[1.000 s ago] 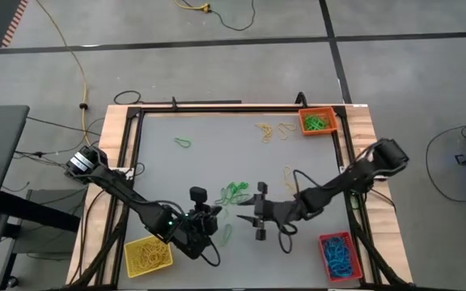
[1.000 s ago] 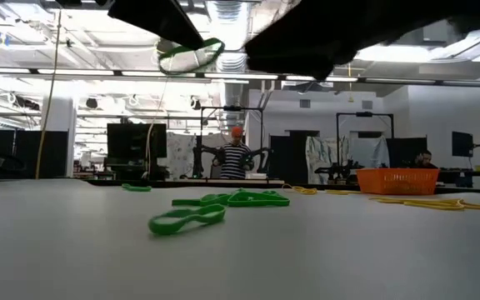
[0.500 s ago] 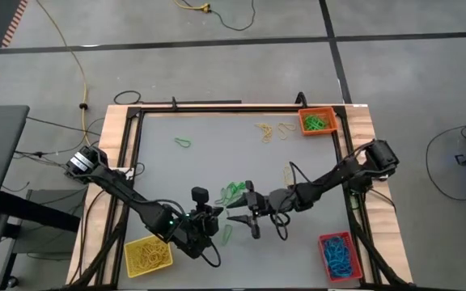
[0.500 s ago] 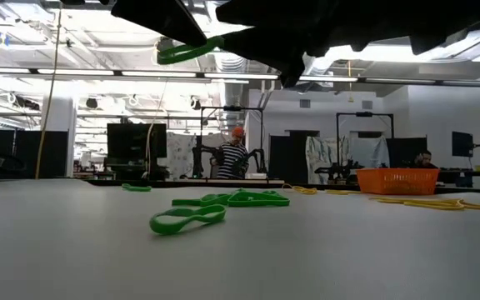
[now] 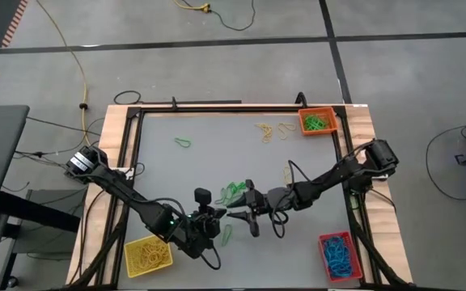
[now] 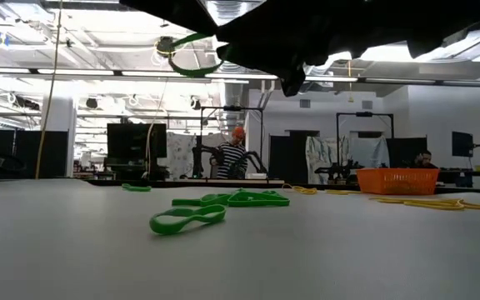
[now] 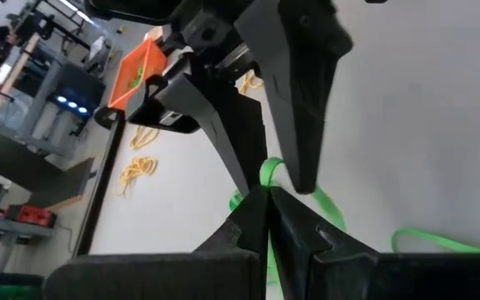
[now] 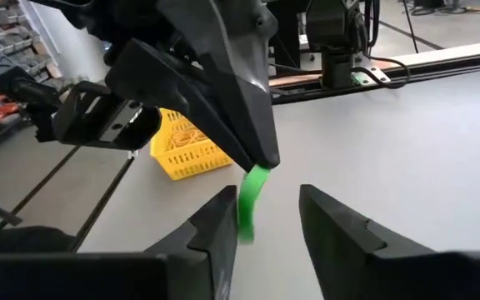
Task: Sort rubber bands into baskets
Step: Put the green rubber band into the orange bin
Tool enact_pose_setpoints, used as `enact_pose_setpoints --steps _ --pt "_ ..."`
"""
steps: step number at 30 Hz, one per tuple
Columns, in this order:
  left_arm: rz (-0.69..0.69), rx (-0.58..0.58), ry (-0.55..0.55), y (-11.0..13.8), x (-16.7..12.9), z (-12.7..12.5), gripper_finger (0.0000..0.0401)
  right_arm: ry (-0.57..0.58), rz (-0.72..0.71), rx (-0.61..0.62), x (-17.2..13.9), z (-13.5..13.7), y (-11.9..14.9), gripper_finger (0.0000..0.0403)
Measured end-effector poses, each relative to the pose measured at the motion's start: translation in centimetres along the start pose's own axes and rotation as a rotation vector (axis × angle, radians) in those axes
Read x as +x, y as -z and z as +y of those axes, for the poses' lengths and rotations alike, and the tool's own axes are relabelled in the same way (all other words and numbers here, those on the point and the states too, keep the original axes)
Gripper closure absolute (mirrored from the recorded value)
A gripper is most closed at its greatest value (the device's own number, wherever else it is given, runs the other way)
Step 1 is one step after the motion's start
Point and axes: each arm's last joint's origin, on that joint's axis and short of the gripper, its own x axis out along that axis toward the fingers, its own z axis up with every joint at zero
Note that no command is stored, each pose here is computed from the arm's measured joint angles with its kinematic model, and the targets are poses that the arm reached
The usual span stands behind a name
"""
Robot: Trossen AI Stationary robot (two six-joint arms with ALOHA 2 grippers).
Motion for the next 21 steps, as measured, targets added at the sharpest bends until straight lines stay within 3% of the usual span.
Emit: enact_pose_setpoints --steps 8,13,21 --pt "0.003 -0.027 0.023 0.0 0.1 0.0 0.0401 0.009 0.012 -0.08 0.0 -0.3 0.1 0.0381" --pt "0.004 -0.069 0.022 0.1 0.1 0.0 0.0388 0.028 0.052 -0.104 -0.1 -0.8 0.0 0.0381" --pt "0.054 -0.145 0.013 1.7 0.5 -0.5 0.0303 0.145 0.18 -0.119 -1.8 -4.0 -1.9 0.0382"
